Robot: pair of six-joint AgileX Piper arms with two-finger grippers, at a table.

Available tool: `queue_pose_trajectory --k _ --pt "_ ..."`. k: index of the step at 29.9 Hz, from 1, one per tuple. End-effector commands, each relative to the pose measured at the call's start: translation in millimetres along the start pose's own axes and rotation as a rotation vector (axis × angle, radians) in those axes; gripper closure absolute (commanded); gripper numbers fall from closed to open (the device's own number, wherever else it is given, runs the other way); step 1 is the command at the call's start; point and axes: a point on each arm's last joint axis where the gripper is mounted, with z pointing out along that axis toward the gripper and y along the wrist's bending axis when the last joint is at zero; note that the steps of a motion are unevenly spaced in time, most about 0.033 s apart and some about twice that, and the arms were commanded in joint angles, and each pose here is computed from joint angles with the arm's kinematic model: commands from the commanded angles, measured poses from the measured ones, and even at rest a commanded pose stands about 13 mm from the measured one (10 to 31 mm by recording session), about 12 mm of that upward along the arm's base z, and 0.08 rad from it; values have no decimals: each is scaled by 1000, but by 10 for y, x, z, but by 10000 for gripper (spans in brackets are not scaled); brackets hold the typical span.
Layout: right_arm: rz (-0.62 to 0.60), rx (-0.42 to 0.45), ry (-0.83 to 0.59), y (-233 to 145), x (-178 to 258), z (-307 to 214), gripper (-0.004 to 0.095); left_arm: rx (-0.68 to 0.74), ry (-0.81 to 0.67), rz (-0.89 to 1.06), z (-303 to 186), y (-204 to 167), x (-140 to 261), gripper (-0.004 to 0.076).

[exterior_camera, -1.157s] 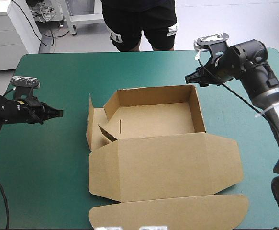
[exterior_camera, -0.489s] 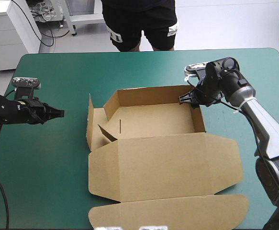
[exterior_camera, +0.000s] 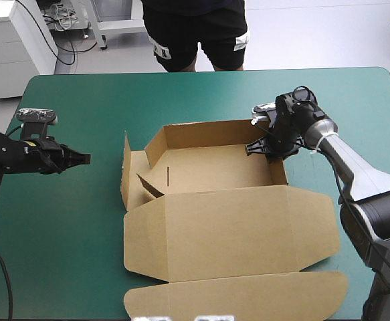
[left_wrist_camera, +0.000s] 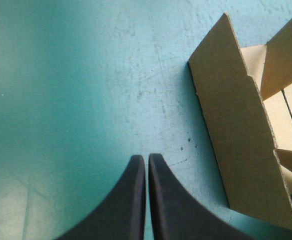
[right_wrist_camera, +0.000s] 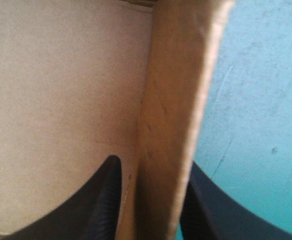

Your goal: Fold the box

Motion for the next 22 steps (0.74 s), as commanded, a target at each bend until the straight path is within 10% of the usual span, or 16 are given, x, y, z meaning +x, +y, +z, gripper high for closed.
queue_pose_trajectory --k 1,6,22 --pt "-6 10 -87 -41 -21 -282 772 4 -95 -23 -146 -29 -107 723" --pt "-18 11 -75 -40 -16 -266 928 9 -90 -22 -145 -33 -103 727" --pt "126 -150 -253 -637 189 -967 929 4 -101 -23 -146 -29 -113 731"
